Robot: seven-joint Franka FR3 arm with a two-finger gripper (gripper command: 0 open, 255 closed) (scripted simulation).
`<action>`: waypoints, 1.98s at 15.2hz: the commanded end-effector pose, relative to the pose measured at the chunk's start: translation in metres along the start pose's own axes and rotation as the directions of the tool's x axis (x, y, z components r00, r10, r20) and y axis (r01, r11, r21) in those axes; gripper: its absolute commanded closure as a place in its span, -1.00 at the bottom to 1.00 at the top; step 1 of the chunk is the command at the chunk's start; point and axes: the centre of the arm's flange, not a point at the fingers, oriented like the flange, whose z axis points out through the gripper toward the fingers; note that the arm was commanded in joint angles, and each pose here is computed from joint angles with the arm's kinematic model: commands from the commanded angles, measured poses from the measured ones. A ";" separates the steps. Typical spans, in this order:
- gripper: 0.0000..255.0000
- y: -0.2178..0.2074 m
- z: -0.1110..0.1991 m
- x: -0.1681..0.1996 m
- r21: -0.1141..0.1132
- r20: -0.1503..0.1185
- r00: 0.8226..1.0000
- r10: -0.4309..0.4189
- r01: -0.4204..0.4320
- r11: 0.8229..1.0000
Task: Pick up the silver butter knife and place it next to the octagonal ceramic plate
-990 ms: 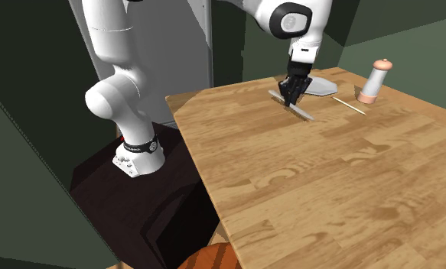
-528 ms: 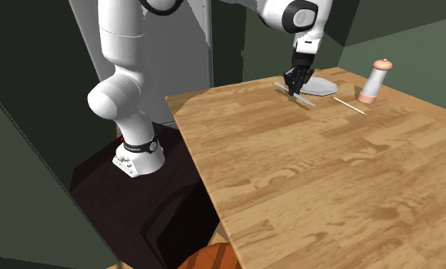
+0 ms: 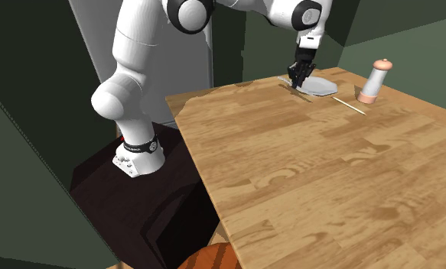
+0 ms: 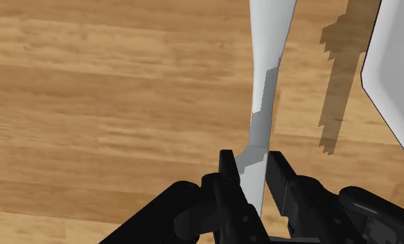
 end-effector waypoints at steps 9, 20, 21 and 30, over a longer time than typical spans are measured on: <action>1.00 -0.003 0.052 -0.002 0.000 0.000 1.000 0.001 -0.001 1.000; -1.00 -0.003 0.067 -0.001 0.000 0.000 1.000 0.001 -0.001 1.000; -1.00 -0.003 0.067 -0.001 0.000 0.000 1.000 0.001 -0.001 1.000; -1.00 -0.003 0.017 -0.001 0.000 0.000 1.000 0.001 -0.001 1.000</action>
